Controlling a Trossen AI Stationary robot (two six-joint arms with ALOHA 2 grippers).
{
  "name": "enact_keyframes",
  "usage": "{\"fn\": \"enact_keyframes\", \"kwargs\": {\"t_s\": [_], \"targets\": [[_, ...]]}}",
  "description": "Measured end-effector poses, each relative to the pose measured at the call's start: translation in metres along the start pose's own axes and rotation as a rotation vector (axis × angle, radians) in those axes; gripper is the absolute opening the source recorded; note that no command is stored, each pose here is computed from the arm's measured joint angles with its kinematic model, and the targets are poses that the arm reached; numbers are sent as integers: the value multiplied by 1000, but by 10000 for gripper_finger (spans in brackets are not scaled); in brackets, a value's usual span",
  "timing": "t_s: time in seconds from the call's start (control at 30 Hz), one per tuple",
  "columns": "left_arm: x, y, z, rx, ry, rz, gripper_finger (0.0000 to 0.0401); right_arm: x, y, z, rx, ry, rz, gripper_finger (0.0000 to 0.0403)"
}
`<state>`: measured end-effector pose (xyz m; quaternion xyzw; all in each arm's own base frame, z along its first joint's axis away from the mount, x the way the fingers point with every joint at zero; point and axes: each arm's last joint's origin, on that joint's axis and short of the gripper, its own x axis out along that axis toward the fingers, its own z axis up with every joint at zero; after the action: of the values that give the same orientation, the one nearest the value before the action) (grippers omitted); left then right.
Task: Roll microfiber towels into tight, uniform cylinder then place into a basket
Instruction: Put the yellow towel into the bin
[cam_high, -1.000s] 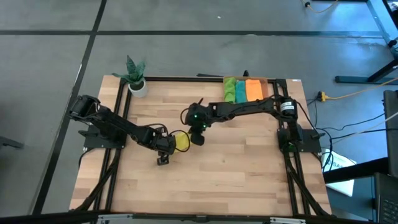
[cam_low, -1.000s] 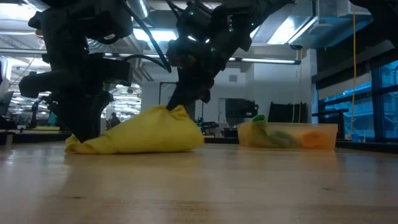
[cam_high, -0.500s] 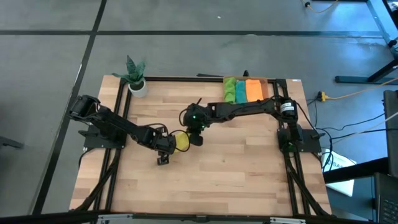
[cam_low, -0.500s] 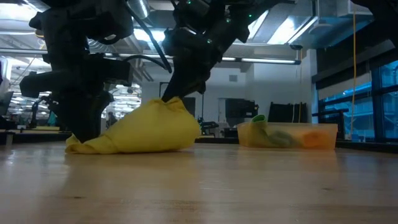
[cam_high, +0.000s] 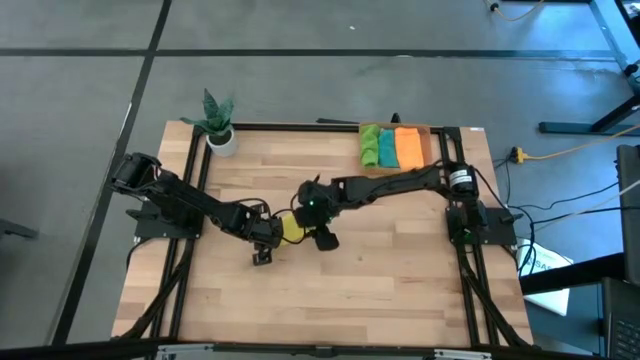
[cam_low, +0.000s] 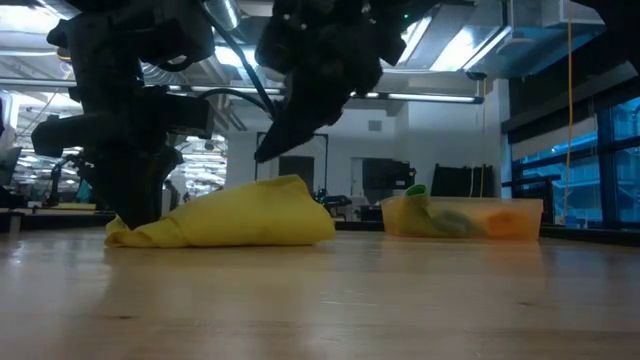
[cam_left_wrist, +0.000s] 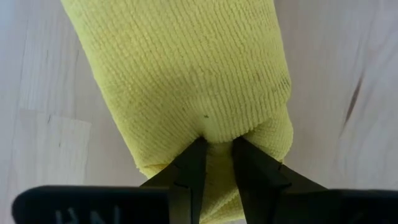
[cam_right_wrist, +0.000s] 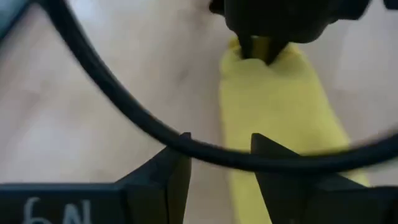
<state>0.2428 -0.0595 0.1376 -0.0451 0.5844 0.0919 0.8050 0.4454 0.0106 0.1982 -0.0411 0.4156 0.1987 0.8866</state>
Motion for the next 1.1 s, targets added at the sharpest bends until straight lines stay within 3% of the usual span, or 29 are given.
{"fn": "enact_keyframes", "kwargs": {"t_s": [0.1, 0.2, 0.57, 0.73, 1.1], "targets": [[0, 0, 0, 0, 0, 0, 78, 12, 4, 1, -76, 11, -127, 167], [0, 0, 0, -1, -1, 0, 78, 24, 3, -1, -110, 14, -170, 167], [0, 0, 0, -4, -2, -10, 78, 56, -7, -18, -111, 43, -174, 168], [0, 0, 1, -7, -1, -18, 78, 67, -12, -22, -150, 50, -256, 168], [-1, -1, 1, -8, 3, -35, 78, 80, -18, -33, -148, 88, -246, 162]]}}
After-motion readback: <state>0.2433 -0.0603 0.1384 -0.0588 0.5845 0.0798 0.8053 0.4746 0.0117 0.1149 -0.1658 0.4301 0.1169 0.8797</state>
